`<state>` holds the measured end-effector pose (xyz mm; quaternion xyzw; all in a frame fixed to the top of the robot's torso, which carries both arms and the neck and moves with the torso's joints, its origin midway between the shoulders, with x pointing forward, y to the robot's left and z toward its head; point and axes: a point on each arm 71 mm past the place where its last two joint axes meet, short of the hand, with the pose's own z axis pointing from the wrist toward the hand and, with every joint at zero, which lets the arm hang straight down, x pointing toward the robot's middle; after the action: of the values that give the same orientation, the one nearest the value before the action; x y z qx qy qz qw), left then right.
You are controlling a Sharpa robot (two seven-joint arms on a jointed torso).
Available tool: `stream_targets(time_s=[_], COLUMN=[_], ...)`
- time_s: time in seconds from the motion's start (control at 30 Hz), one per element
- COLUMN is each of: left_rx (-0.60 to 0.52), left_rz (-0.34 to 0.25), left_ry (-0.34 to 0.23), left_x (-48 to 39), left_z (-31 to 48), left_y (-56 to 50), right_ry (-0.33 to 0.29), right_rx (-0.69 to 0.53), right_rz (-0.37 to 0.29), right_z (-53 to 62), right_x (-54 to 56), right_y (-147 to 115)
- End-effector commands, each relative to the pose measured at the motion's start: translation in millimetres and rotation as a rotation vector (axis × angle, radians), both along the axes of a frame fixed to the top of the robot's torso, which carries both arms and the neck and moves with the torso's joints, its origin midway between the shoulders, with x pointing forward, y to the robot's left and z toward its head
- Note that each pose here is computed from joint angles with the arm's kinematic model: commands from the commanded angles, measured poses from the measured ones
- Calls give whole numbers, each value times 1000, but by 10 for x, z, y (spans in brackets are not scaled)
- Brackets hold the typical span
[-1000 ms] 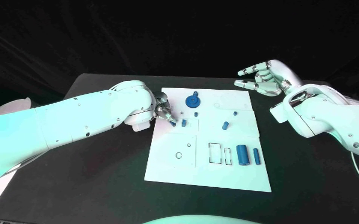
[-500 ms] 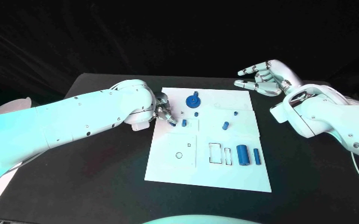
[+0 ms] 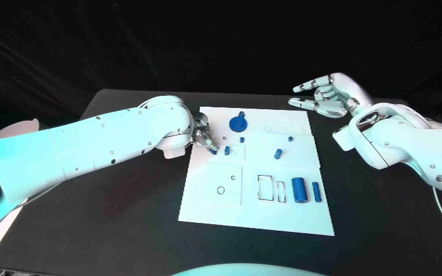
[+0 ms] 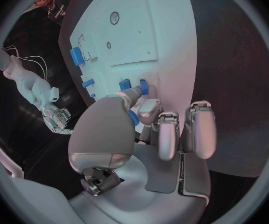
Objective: Assemble the parts on the task board
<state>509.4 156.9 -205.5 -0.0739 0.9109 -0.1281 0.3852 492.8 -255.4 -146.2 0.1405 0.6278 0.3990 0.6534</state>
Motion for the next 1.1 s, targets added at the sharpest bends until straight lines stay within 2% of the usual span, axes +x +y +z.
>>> stream_targets(time_s=[0.03, 0.53, 1.1], left_rx=[21, 21, 36], left_rz=[-20, -12, -1], left_ry=[51, 77, 47], left_x=[-36, -17, 17], left_z=[-95, -148, -150], left_y=[-28, -19, -9], right_ry=[1, 7, 8], right_rx=[-2, -4, -4], right_rz=[19, 23, 23], right_z=[-2, -4, -2], right_x=[-9, -14, -19], right_y=[25, 29, 26])
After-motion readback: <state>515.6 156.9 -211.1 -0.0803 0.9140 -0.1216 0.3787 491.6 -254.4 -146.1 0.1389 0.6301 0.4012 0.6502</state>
